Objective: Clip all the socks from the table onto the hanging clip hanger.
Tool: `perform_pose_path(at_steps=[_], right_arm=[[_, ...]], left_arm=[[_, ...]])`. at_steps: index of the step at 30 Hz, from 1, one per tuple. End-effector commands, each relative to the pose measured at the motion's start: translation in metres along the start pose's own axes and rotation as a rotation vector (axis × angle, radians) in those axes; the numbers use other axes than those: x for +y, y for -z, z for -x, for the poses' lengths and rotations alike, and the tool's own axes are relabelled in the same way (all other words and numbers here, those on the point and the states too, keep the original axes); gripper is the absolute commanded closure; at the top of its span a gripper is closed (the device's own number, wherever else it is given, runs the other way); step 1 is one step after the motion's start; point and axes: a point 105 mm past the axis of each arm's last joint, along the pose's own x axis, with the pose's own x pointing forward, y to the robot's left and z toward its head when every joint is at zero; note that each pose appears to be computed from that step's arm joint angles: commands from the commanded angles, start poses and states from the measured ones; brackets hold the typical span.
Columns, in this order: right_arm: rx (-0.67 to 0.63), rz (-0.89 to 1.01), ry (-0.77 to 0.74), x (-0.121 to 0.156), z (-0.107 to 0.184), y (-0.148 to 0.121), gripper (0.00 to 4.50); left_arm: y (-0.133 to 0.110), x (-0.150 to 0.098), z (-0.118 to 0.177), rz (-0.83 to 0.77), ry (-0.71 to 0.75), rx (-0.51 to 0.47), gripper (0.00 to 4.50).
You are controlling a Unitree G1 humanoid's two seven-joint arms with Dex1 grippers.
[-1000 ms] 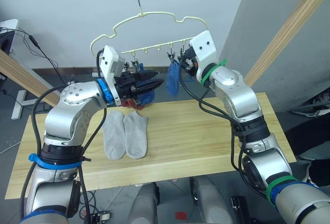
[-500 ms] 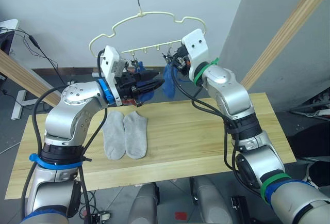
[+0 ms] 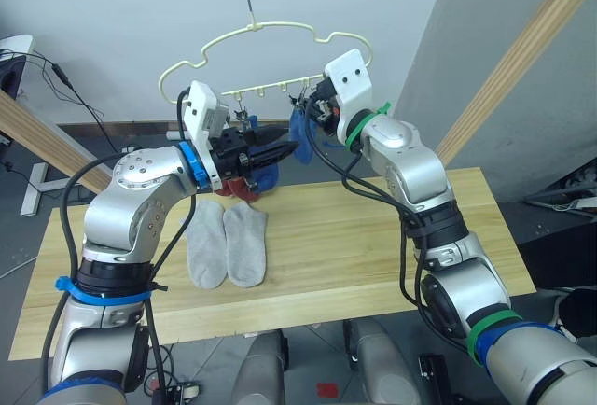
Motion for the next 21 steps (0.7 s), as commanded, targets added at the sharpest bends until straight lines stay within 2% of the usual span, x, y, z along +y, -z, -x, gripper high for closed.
perform_pose_path(at_steps=[1, 12, 13, 15, 21], right_arm=[[-0.074, -0.019, -0.004, -0.0013, 0.0003, -0.023, 2.22], [-0.059, -0.022, 0.051, -0.0088, 0.0045, -0.0195, 2.22], [-0.059, -0.028, 0.056, -0.0091, 0.005, -0.0192, 2.57], [-0.058, -0.038, 0.055, -0.0084, 0.0058, -0.0187, 2.99], [-0.049, -0.034, 0.064, -0.0086, 0.0073, -0.0173, 2.99]], left_arm=[[-0.0184, 0.0001, 0.0022, -0.036, -0.001, -0.056, 2.95], [-0.0176, 0.0, 0.002, -0.032, -0.004, -0.054, 2.95], [-0.0174, -0.0002, 0.0019, -0.031, -0.003, -0.054, 2.91], [-0.0168, -0.0007, 0.0013, -0.03, -0.001, -0.053, 2.91], [-0.0169, -0.0018, 0.0005, -0.029, 0.002, -0.051, 2.91]])
